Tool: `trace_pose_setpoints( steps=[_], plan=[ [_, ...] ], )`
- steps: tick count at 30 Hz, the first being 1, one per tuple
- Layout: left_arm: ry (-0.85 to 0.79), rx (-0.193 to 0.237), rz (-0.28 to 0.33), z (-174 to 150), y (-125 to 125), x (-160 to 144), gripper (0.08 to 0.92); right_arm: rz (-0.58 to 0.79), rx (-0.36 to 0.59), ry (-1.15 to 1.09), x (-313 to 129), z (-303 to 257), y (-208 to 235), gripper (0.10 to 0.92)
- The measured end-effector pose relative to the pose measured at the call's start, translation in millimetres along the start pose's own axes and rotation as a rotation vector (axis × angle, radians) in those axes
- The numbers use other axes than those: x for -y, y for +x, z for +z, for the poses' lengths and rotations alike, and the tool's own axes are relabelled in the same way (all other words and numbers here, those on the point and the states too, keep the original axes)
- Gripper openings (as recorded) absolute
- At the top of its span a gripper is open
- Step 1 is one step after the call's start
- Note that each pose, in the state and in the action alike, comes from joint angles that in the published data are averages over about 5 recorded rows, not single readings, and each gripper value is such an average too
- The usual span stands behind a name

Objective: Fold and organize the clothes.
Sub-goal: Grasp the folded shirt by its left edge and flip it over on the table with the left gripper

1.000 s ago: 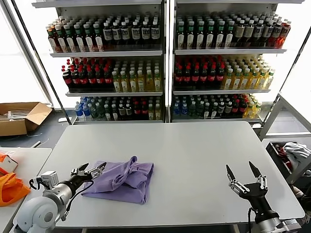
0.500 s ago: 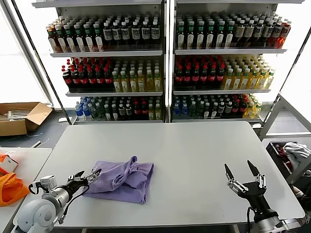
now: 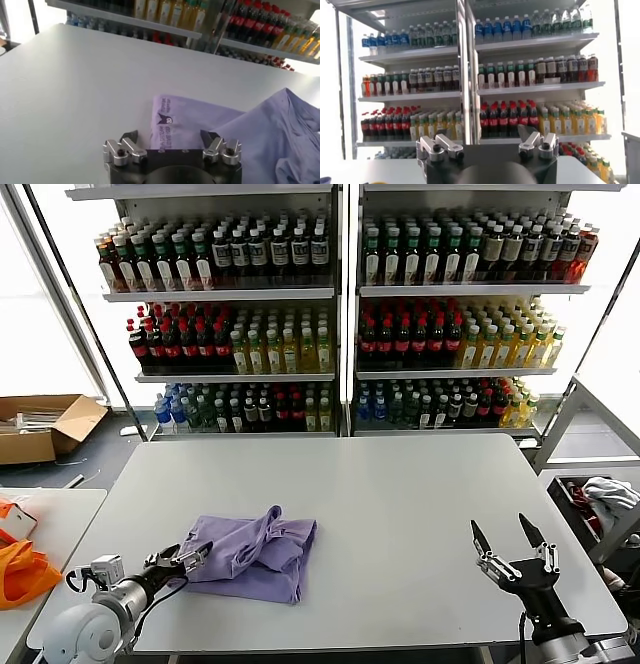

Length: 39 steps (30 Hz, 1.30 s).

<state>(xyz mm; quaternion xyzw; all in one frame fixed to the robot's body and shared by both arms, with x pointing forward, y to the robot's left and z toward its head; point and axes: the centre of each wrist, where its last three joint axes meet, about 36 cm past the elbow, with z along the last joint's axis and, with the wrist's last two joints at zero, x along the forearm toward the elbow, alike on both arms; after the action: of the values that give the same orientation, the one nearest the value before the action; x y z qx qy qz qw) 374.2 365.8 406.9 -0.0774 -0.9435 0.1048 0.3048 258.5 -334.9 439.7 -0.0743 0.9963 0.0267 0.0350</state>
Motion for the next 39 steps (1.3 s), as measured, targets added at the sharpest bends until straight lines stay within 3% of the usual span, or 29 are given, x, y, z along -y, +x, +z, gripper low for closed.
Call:
trace_pose_setpoints(
  steps=[15,22,28,39],
  plan=[
    [0.010,0.024,0.015,7.1,1.4,8.9,0.314,0.003,0.014,-0.006,2.3,-3.3,3.1,0.823],
    [0.030,0.057,0.004,3.7,10.0,6.7,0.138,-0.005,0.024,-0.007,2.0,-5.0,0.6,0.823],
    [0.026,0.105,-0.045,-9.3,33.5,-13.1,0.120,-0.012,0.029,-0.010,3.2,-3.7,-2.7,0.823],
    [-0.054,0.213,-0.224,-71.6,101.9,-83.4,0.118,-0.023,0.033,-0.029,0.4,1.6,-6.3,0.823]
  ],
)
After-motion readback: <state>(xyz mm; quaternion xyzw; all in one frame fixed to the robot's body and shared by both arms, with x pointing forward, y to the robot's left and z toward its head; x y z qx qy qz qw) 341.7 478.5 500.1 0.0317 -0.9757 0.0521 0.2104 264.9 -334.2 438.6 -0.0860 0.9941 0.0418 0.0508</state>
